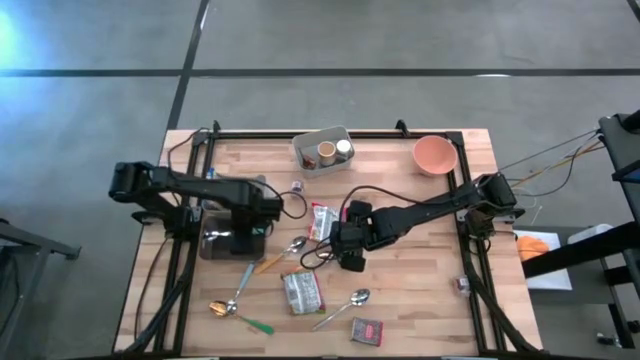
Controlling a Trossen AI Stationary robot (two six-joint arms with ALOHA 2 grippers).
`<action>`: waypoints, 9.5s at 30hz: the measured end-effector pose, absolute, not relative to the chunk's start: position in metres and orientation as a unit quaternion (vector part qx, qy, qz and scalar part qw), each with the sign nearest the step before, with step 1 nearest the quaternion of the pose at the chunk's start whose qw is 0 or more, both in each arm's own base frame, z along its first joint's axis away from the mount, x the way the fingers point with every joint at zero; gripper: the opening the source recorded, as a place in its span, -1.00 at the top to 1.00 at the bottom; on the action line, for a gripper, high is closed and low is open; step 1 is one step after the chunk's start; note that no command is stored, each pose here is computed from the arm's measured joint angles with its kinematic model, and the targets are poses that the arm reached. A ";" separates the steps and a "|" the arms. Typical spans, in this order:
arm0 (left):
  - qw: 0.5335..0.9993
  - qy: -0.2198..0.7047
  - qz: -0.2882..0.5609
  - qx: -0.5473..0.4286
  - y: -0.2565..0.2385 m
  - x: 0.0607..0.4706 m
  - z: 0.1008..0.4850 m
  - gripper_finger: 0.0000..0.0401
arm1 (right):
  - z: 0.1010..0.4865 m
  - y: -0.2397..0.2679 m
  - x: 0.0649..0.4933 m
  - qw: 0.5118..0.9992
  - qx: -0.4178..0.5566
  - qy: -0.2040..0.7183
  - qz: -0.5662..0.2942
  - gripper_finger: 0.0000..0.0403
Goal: Pick & Place Food Item
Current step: Put the right blue spoon into the black bin, then put the blue spoon into the black bin
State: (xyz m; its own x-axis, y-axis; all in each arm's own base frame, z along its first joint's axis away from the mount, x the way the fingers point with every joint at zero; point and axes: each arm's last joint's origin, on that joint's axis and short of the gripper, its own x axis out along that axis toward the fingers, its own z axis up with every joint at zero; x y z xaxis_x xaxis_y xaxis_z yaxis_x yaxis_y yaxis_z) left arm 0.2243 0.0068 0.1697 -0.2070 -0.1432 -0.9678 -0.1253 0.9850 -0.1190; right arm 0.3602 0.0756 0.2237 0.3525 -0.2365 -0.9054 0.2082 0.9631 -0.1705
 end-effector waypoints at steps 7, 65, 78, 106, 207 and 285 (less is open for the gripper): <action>0.617 0.783 -0.030 -0.073 0.007 0.233 0.154 0.73 | 0.228 0.079 0.362 0.827 -0.020 0.548 -0.126 -0.03; 0.674 0.734 -0.062 -0.063 0.004 0.220 0.170 0.73 | 0.229 0.079 0.361 0.827 -0.023 0.548 -0.122 -0.03; 0.667 0.739 -0.084 -0.042 -0.008 0.217 0.173 0.73 | 0.229 0.079 0.361 0.828 -0.024 0.547 -0.122 -0.03; 0.672 0.718 -0.175 0.047 -0.025 0.214 0.162 0.73 | 0.229 0.079 0.362 0.828 -0.023 0.547 -0.122 -0.03; 0.692 0.618 0.169 -0.332 -0.125 0.205 0.263 0.43 | 0.303 0.063 0.328 0.901 -0.065 0.411 -0.120 -0.03; 0.565 0.642 0.330 -0.399 -0.156 0.204 0.155 0.29 | 0.311 0.035 0.213 0.969 -0.001 0.197 -0.149 -0.03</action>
